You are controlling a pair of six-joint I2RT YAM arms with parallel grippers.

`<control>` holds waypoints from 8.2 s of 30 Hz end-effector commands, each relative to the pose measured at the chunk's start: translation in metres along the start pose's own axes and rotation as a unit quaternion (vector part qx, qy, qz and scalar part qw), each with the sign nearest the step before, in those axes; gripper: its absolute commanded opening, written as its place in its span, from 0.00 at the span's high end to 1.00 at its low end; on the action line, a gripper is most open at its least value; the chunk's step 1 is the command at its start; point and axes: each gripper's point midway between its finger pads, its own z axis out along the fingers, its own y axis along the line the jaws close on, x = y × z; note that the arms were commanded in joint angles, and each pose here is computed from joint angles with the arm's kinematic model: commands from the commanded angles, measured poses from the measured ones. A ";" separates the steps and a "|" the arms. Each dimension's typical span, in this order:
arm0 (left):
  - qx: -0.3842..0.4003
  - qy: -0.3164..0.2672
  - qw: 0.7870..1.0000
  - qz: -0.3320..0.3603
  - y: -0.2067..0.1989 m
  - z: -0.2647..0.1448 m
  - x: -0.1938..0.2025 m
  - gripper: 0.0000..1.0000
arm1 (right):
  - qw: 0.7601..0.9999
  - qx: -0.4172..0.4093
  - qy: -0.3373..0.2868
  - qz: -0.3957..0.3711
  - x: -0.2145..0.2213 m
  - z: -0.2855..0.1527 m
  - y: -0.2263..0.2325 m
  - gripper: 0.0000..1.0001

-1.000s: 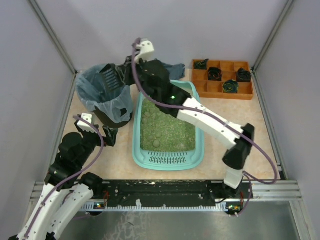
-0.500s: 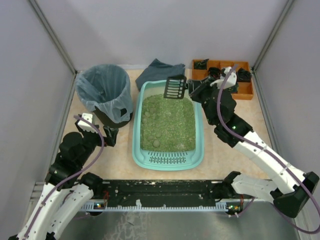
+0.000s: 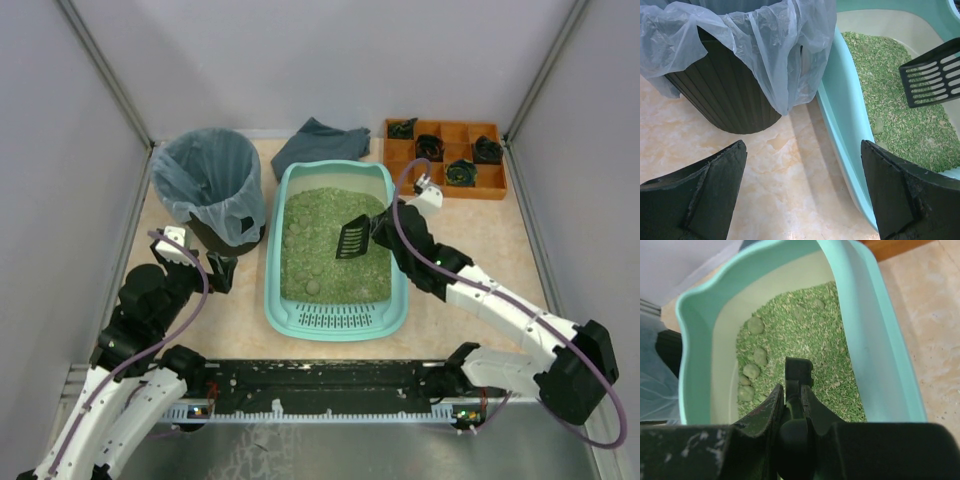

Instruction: Clean the litter box

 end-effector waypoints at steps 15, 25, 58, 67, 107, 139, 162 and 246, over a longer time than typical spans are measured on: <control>0.000 -0.007 1.000 0.003 0.000 0.003 -0.004 0.00 | 0.995 0.047 0.090 0.007 0.071 0.067 0.007 1.00; -0.001 -0.005 1.000 0.002 0.000 0.003 -0.004 0.00 | 0.986 0.048 0.154 0.051 0.128 0.106 0.017 1.00; -0.003 -0.008 1.000 0.001 0.001 0.002 -0.004 0.00 | 0.971 -0.154 0.089 0.158 0.072 0.083 0.075 1.00; -0.001 -0.008 1.000 0.002 0.000 0.002 -0.004 0.00 | 0.971 -0.147 0.051 0.179 0.041 0.065 0.060 1.00; -0.001 -0.004 1.000 0.003 0.000 0.004 -0.003 0.00 | 0.885 -0.296 0.006 0.359 -0.048 -0.004 0.035 1.00; -0.003 -0.009 1.000 0.001 0.001 0.002 -0.005 0.00 | 0.990 -0.054 0.011 0.133 -0.002 0.069 0.012 1.00; -0.004 -0.007 1.000 0.001 0.001 0.002 -0.004 0.00 | 0.995 0.015 0.098 0.025 0.074 0.148 0.040 1.00; -0.011 -0.005 1.000 -0.001 0.004 0.003 -0.003 0.00 | 0.894 -0.247 0.002 0.374 -0.039 -0.020 0.007 1.00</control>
